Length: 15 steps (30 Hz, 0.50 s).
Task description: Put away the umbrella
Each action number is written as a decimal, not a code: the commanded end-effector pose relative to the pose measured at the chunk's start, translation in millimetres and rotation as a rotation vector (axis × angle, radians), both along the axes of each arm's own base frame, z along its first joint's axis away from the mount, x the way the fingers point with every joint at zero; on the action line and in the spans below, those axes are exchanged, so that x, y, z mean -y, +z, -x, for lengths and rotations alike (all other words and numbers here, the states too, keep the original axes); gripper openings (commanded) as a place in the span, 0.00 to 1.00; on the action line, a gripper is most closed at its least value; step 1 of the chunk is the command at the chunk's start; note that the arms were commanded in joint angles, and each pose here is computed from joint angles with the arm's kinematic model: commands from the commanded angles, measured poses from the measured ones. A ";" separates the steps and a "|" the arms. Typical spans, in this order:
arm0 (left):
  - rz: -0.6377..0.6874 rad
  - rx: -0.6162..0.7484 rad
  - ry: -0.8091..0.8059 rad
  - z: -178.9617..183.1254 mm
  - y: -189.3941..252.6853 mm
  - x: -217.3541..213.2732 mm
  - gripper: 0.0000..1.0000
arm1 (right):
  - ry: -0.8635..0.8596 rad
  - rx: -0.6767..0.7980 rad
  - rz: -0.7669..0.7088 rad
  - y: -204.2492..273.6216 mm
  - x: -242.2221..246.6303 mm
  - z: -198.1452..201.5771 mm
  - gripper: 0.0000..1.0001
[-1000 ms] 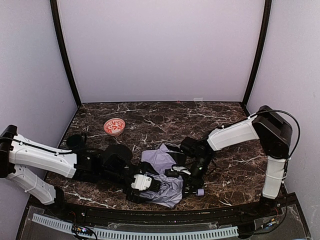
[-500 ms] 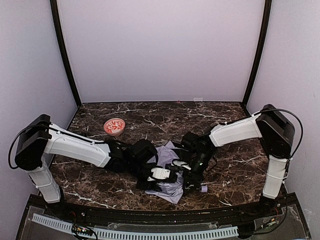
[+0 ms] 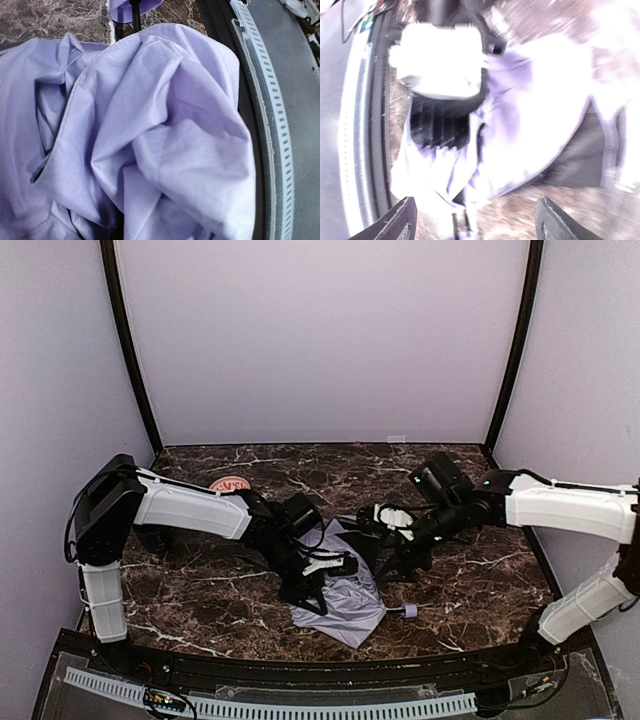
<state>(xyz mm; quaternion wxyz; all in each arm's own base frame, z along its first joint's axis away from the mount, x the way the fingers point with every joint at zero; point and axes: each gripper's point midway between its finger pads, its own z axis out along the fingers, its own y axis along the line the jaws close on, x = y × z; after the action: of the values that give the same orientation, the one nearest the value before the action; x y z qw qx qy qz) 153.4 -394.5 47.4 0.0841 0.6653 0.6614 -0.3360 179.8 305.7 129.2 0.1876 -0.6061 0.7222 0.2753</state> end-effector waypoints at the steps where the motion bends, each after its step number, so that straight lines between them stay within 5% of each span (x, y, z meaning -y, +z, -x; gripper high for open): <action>1: -0.132 -0.283 0.060 19.7 -5.4 -24.5 0.25 | -0.097 0.362 -0.134 29.4 -0.3 -10.8 0.82; 6: -0.131 -0.358 0.095 6.7 1.8 -20.6 0.23 | 0.059 0.698 -0.278 41.0 -27.6 32.6 0.89; 15: -0.179 -0.486 0.138 0.2 -7.2 -15.5 0.20 | 0.216 0.706 -0.115 -23.7 -52.3 47.8 0.93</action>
<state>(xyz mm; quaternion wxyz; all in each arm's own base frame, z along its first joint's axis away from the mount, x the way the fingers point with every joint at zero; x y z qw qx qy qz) 162.4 -392.1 49.4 -0.0549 0.5575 0.7112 -0.4246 121.2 343.1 104.6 0.3983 -0.7252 0.5453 0.1348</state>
